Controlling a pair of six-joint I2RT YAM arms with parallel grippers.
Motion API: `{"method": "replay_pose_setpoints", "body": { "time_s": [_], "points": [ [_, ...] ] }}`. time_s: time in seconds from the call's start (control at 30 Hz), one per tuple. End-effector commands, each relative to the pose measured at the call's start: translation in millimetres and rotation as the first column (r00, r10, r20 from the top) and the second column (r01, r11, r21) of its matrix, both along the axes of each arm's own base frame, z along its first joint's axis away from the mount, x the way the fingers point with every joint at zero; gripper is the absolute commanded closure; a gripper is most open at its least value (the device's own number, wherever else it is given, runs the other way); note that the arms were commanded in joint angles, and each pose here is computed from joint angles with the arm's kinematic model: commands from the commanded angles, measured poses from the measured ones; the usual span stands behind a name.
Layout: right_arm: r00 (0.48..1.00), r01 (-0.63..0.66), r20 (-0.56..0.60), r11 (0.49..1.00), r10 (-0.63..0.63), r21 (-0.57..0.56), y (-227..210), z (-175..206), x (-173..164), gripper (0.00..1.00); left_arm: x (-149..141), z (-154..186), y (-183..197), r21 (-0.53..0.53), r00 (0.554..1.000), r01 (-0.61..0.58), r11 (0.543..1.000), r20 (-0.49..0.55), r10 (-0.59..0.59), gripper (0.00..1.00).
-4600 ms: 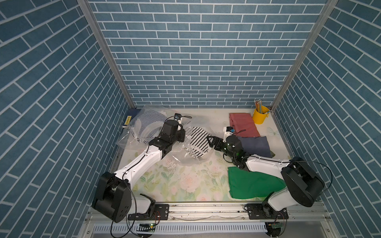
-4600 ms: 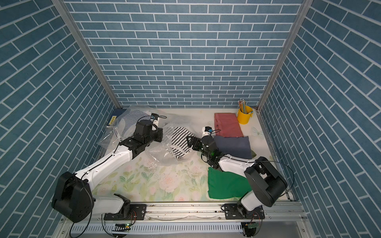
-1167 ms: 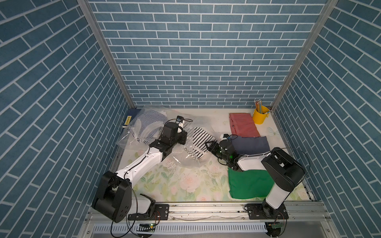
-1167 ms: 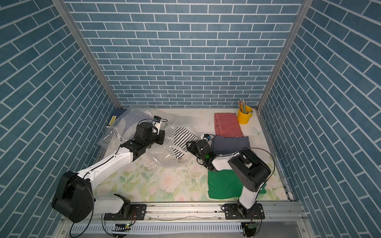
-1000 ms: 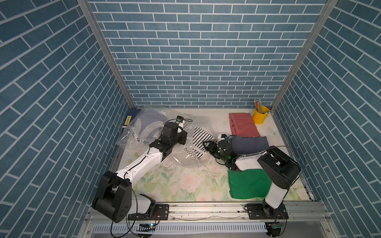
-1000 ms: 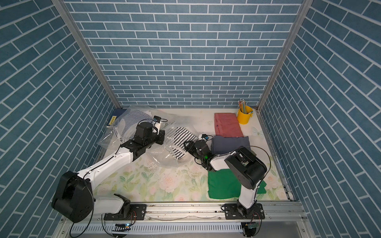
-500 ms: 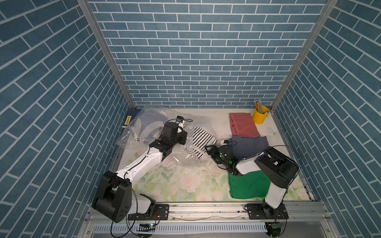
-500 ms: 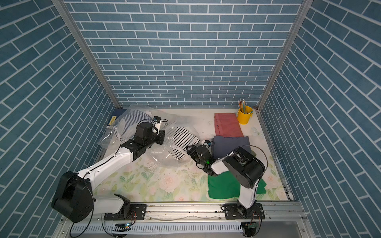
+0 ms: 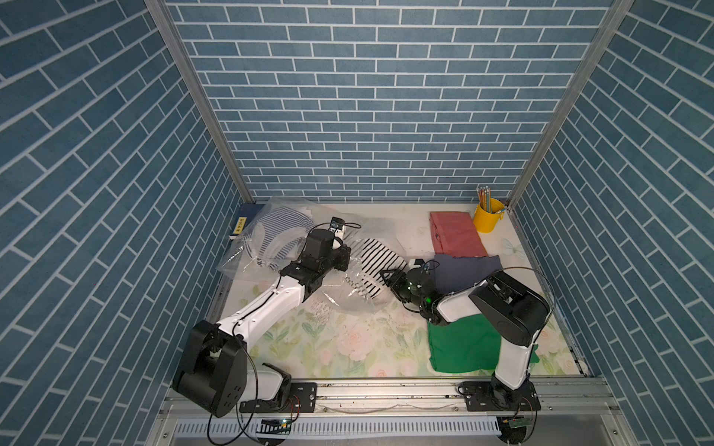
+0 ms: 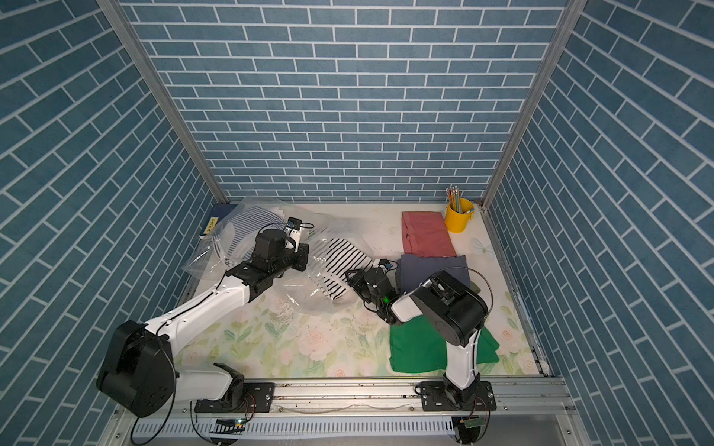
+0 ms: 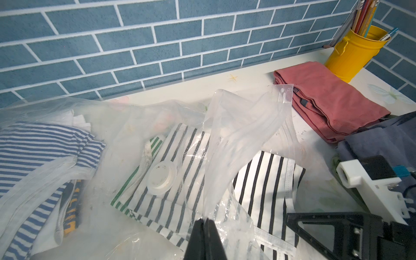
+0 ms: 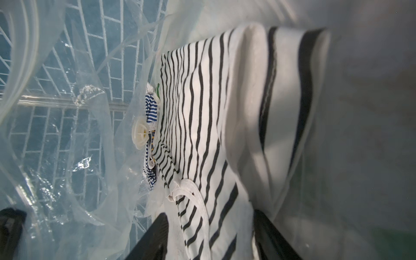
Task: Take the tank top out of the vacuum bag
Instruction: Take out the tank top from the vacuum bag.
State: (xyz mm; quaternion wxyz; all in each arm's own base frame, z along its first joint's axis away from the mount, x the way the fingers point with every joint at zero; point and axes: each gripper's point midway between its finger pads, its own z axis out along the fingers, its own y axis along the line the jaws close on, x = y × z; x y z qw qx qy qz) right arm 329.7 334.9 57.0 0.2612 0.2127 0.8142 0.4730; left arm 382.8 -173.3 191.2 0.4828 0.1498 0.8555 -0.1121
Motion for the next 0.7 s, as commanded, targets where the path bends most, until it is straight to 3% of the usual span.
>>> {"method": "replay_pose_setpoints", "body": {
  "time_s": [0.0,0.1,0.2,0.4,0.67],
  "points": [
    [0.994,-0.057,0.095,0.997,0.053,0.042,19,31,13,0.43,-1,1,1,0.007,1.000,0.000,1.000,0.014,0.000,1.00],
    [0.981,-0.134,0.147,0.989,0.123,0.065,34,50,14,0.45,-1,0,1,0.007,1.000,0.002,1.000,0.011,-0.002,1.00],
    [0.979,-0.127,0.169,0.990,0.115,0.064,32,59,14,0.49,-1,2,1,0.006,1.000,0.000,1.000,0.014,0.000,1.00],
    [0.995,-0.024,0.096,0.999,0.021,0.028,1,42,4,0.49,-1,0,1,0.008,1.000,-0.001,1.000,0.010,0.001,1.00],
    [1.000,0.008,0.011,1.000,-0.009,0.017,-7,9,-16,0.45,-1,-1,1,0.010,1.000,-0.001,1.000,0.007,0.001,1.00]
  ]
}}
